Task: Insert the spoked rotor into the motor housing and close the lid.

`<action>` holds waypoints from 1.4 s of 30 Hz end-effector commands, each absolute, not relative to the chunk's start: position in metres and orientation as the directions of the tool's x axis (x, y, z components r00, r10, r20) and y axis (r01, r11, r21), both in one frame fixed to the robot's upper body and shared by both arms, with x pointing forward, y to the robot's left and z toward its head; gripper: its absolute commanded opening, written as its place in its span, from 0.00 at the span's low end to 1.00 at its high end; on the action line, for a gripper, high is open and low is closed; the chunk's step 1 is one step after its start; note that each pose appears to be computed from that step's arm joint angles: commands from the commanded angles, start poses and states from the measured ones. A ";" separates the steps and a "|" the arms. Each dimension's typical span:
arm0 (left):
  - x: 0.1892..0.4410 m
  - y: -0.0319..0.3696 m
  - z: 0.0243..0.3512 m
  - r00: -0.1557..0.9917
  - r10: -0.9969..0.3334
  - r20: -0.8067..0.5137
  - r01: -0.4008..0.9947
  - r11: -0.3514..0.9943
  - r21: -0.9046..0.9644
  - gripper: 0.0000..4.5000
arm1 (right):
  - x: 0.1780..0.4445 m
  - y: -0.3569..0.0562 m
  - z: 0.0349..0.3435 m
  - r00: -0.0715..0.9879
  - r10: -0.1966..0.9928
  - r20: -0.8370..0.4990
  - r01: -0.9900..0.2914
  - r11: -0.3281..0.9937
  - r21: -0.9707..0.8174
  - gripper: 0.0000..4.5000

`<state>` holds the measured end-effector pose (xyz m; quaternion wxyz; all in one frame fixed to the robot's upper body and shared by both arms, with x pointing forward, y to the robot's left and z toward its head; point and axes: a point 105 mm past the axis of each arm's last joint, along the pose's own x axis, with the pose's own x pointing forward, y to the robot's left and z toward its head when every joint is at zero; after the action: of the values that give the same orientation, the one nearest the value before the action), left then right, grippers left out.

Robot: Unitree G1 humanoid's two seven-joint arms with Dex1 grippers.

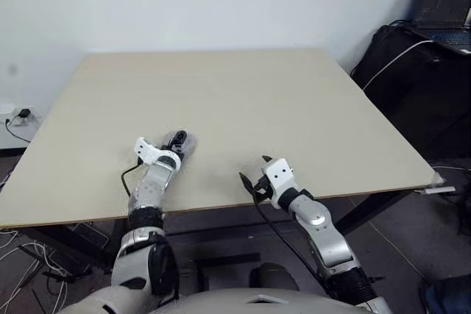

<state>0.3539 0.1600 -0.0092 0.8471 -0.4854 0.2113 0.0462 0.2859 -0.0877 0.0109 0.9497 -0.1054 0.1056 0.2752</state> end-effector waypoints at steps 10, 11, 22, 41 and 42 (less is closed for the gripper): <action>0.273 0.179 -0.017 0.898 -0.025 -0.438 -0.090 0.967 -0.239 0.99 | 0.298 -0.099 0.016 0.879 0.410 -0.242 -0.421 0.907 0.008 1.00; 0.272 0.180 -0.012 0.920 -0.001 -0.392 -0.071 0.983 -0.168 0.99 | 0.300 -0.104 0.017 0.901 0.372 -0.224 -0.382 0.924 0.001 1.00; 0.265 0.171 0.023 0.990 0.139 -0.029 -0.136 0.988 0.076 0.99 | 0.294 -0.145 0.014 0.994 0.097 -0.055 -0.102 0.990 -0.098 1.00; 0.258 0.154 0.023 0.997 0.071 0.038 -0.070 0.997 -0.014 0.99 | 0.298 -0.148 0.005 0.992 0.123 -0.038 -0.122 0.992 0.015 1.00; 0.258 0.153 0.022 0.997 0.064 0.035 -0.063 0.998 -0.023 0.99 | 0.299 -0.148 0.004 0.991 0.125 -0.040 -0.125 0.992 0.013 1.00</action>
<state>0.2560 0.1551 0.0155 0.9993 0.0011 -0.0016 0.0377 0.2919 -0.1456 -0.0085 0.9968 0.0041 0.0477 0.0633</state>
